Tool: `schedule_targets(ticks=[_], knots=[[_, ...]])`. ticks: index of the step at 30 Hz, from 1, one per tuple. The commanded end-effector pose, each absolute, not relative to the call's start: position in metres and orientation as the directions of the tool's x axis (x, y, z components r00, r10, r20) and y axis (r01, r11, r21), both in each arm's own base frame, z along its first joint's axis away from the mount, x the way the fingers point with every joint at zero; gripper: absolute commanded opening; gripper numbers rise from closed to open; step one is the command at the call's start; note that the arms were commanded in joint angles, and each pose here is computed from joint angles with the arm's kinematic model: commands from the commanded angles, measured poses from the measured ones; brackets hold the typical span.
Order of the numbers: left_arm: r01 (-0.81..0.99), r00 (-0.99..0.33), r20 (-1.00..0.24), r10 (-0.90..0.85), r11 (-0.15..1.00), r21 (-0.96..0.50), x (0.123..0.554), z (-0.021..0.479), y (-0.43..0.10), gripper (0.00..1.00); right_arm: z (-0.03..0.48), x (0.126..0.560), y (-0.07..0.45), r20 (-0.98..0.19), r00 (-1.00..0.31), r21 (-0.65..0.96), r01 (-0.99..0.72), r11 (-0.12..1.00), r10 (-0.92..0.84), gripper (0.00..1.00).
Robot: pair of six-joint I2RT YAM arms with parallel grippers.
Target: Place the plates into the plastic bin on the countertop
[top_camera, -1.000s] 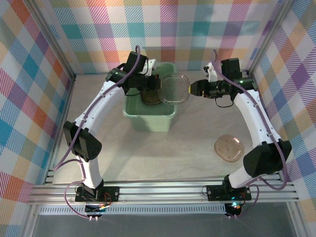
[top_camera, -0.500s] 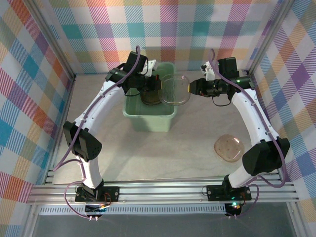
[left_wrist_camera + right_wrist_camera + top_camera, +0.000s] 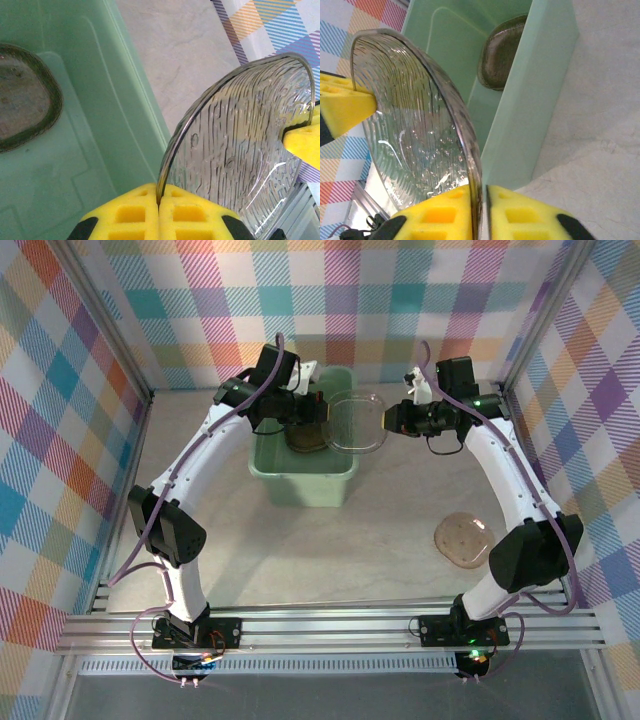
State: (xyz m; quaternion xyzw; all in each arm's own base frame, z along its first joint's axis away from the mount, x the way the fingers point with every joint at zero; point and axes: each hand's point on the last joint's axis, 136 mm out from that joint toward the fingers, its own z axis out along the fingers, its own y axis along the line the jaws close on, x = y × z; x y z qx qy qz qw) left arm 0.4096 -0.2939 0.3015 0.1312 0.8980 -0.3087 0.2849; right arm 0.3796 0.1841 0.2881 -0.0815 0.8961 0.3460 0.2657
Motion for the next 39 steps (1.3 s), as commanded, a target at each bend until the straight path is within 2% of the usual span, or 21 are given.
schedule_targets(ticks=[1, 3, 5, 7, 9, 11, 13, 15, 23, 30, 34, 39], knots=[[0.455, -0.752, -0.659, 0.024, 0.742, -0.492, 0.409, 0.340, -0.293, 0.00, 0.299, 0.382, 0.186, -0.556, -0.830, 0.572, -0.337, 0.748, 0.052, 0.07], [0.457, -0.750, -0.662, 0.025, 0.743, -0.489, 0.409, 0.341, -0.293, 0.00, 0.300, 0.383, 0.186, -0.555, -0.830, 0.572, -0.329, 0.752, 0.059, 0.07], [0.453, -0.746, -0.665, 0.028, 0.753, -0.477, 0.410, 0.341, -0.291, 0.11, 0.300, 0.384, 0.186, -0.556, -0.828, 0.569, -0.319, 0.758, 0.069, 0.03], [0.448, -0.741, -0.671, 0.029, 0.765, -0.463, 0.412, 0.342, -0.287, 0.16, 0.303, 0.387, 0.184, -0.565, -0.820, 0.564, -0.299, 0.770, 0.095, 0.00], [0.444, -0.735, -0.678, 0.019, 0.769, -0.460, 0.414, 0.345, -0.284, 0.28, 0.312, 0.391, 0.185, -0.580, -0.803, 0.584, -0.290, 0.758, 0.139, 0.00], [0.437, -0.723, -0.691, 0.008, 0.780, -0.448, 0.417, 0.350, -0.279, 0.47, 0.321, 0.396, 0.186, -0.585, -0.790, 0.607, -0.275, 0.745, 0.185, 0.00], [0.422, -0.709, -0.705, -0.011, 0.795, -0.436, 0.422, 0.355, -0.271, 0.57, 0.324, 0.401, 0.186, -0.578, -0.785, 0.621, -0.247, 0.744, 0.222, 0.00], [0.393, -0.696, -0.717, -0.042, 0.813, -0.429, 0.429, 0.360, -0.256, 0.62, 0.326, 0.405, 0.187, -0.568, -0.785, 0.636, -0.227, 0.738, 0.248, 0.00], [0.139, -0.664, -0.706, -0.245, 0.887, -0.440, 0.455, 0.356, -0.154, 0.64, 0.322, 0.431, 0.194, -0.502, -0.762, 0.701, -0.082, 0.708, 0.409, 0.00], [-0.150, -0.723, -0.551, -0.417, 0.873, -0.464, 0.447, 0.277, -0.064, 0.56, 0.311, 0.443, 0.224, -0.422, -0.723, 0.754, 0.055, 0.655, 0.547, 0.00], [-0.217, -0.775, -0.469, -0.422, 0.876, -0.430, 0.433, 0.228, -0.048, 0.53, 0.302, 0.453, 0.245, -0.368, -0.708, 0.785, 0.111, 0.610, 0.603, 0.00], [-0.217, -0.831, -0.395, -0.392, 0.882, -0.419, 0.425, 0.184, -0.052, 0.51, 0.288, 0.467, 0.274, -0.256, -0.726, 0.820, 0.187, 0.541, 0.638, 0.00]])
